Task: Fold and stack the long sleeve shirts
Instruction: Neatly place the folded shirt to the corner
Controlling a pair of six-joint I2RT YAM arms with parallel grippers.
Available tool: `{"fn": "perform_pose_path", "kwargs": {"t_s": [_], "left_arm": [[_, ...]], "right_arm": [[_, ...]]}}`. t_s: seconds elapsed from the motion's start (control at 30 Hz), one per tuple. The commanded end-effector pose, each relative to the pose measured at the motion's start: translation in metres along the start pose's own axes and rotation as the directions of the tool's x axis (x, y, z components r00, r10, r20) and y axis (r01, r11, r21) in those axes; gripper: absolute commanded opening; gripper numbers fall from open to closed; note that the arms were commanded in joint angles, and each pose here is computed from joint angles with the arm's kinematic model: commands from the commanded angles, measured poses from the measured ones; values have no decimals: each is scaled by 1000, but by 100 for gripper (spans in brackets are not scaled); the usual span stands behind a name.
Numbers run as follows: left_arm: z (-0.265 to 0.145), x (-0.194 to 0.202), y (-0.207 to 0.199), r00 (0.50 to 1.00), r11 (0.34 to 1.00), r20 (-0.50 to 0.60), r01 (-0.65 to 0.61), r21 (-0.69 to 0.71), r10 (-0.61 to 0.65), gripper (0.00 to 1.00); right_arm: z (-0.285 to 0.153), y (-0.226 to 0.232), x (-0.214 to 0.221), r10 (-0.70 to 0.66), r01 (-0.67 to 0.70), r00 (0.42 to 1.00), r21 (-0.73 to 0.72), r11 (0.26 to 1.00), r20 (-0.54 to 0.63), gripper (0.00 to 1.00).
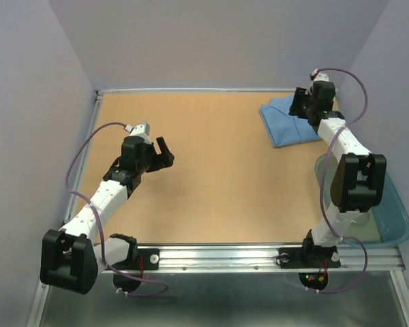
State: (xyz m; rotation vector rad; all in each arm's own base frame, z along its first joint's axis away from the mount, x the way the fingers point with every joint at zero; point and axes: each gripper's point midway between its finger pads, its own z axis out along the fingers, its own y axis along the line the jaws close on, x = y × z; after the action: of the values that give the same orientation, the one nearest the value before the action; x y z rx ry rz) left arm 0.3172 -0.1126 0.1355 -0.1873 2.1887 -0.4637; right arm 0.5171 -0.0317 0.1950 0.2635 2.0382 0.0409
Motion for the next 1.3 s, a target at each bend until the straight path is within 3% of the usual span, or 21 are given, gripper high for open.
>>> {"fn": "perform_pose_path", "kwargs": {"t_s": [0.0, 0.37, 0.6, 0.7, 0.87, 0.97, 1.0, 1.13, 1.27], "left_arm": [[-5, -12, -6, 998, 999, 55, -17, 31, 16, 93], [-7, -13, -5, 998, 999, 61, -19, 29, 17, 93], [-7, -12, -4, 998, 999, 59, -19, 26, 17, 93], [-7, -12, -3, 998, 1000, 59, -19, 23, 18, 93], [-7, -13, -4, 998, 1000, 61, -18, 23, 16, 93], [-8, -13, -4, 998, 1000, 63, -18, 23, 16, 93], [-9, -14, -4, 998, 1000, 67, -18, 24, 17, 93], [-10, -14, -4, 998, 1000, 69, -18, 24, 17, 93], [-9, -15, -3, 997, 1000, 71, -17, 19, 16, 93]], "right_arm": [[16, 9, 43, -211, 212, 971, -2, 977, -116, 59], [44, 55, 120, -296, 279, 920, -101, 955, -257, 59], [47, 81, 158, -266, 214, 906, -186, 959, -329, 59], [46, 92, 158, -254, 187, 910, -223, 957, -327, 59], [32, 111, 117, -231, 160, 940, -275, 948, -250, 61], [26, 92, 87, -228, 202, 956, -147, 968, -187, 64], [26, 72, 78, -230, 227, 958, -39, 973, -172, 64], [22, 26, 66, -231, 259, 957, 159, 953, -174, 69], [25, 7, 76, -222, 264, 951, 190, 946, -216, 69]]}}
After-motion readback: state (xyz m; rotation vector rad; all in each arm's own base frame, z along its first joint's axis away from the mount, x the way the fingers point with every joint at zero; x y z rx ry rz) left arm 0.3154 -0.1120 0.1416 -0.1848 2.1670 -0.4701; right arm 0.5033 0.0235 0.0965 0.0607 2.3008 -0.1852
